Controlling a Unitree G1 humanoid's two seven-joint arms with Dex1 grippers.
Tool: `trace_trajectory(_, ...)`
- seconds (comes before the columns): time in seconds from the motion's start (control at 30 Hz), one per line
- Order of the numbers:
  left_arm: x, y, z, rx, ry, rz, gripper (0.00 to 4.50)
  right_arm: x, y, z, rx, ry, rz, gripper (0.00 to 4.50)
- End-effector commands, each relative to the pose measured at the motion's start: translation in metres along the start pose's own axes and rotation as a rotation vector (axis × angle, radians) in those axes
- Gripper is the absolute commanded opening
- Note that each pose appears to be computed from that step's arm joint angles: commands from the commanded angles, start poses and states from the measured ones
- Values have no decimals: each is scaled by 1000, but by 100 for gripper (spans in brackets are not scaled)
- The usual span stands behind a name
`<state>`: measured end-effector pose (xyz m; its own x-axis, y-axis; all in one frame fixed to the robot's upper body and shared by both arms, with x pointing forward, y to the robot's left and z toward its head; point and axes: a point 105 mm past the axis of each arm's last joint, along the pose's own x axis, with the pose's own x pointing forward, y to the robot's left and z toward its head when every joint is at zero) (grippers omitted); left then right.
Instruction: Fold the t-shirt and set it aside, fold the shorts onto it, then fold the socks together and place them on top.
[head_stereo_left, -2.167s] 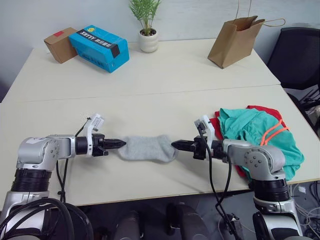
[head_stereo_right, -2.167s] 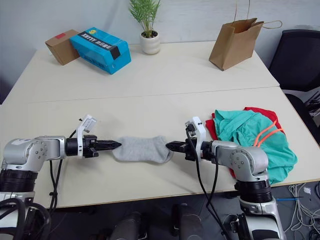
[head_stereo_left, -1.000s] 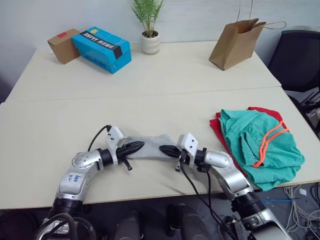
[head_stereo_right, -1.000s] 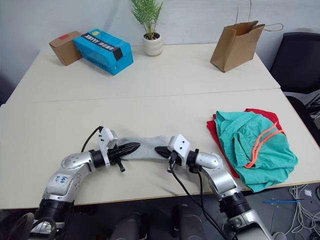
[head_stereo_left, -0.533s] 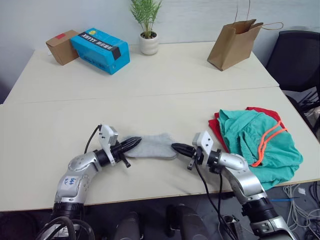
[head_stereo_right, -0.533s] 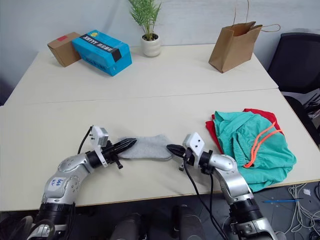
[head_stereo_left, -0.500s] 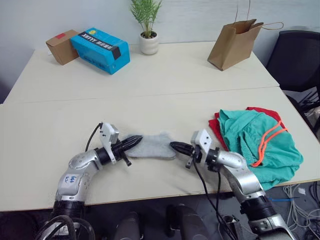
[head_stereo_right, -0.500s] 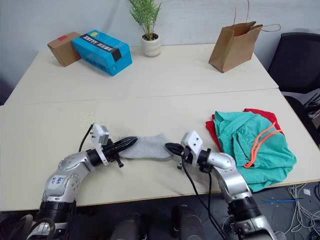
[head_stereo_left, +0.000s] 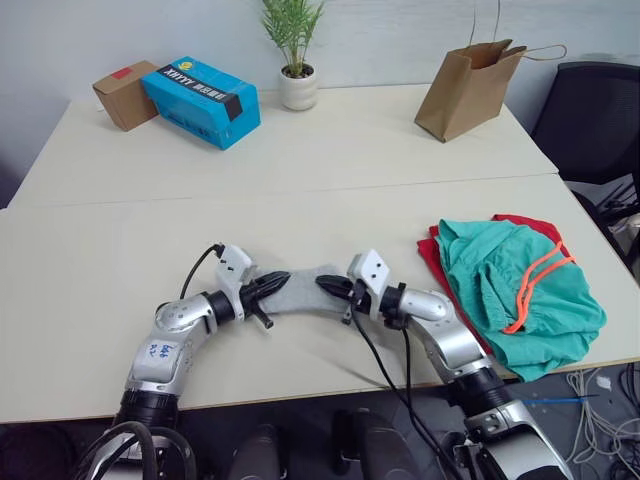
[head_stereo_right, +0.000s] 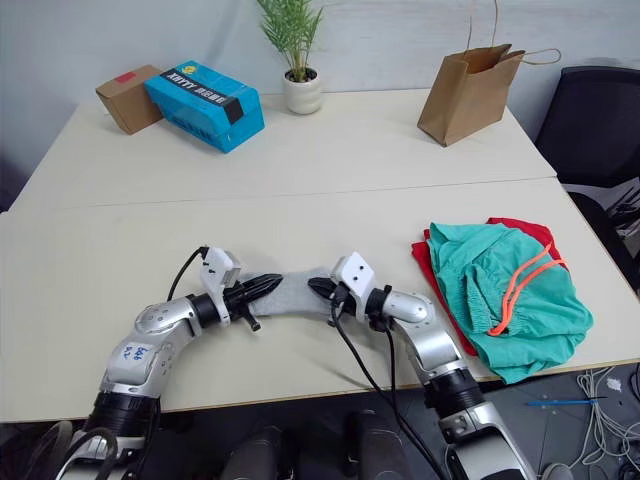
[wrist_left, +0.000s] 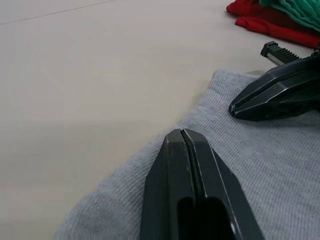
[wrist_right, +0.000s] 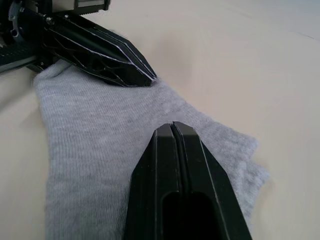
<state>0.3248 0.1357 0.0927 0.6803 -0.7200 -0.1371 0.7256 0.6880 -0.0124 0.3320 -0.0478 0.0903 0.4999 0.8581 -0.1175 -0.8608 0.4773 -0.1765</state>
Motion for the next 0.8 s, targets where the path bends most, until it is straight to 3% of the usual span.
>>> trace_trajectory(0.03,-14,2,6,2,-47,9,1,-21,-11,-13,47,37,-51,0)
trace_trajectory(0.2,-34,1,43,-8,-229,-8,1,-18,5,26,4,-110,80,0)
trace_trajectory(0.3,-53,6,54,-44,-240,-1,18,-9,10,38,-37,-126,130,0)
trace_trajectory(0.4,-74,19,53,-102,-189,30,87,2,9,38,-50,-106,137,0)
trace_trajectory(0.6,-113,44,38,-200,53,92,287,18,10,18,-96,33,179,0)
trace_trajectory(0.67,-117,45,41,-303,85,66,344,21,12,17,-83,43,191,0)
trace_trajectory(0.77,-116,37,35,-448,231,15,443,20,18,11,-86,65,228,0)
trace_trajectory(0.8,-111,37,37,-477,236,12,448,20,20,9,-87,75,236,0)
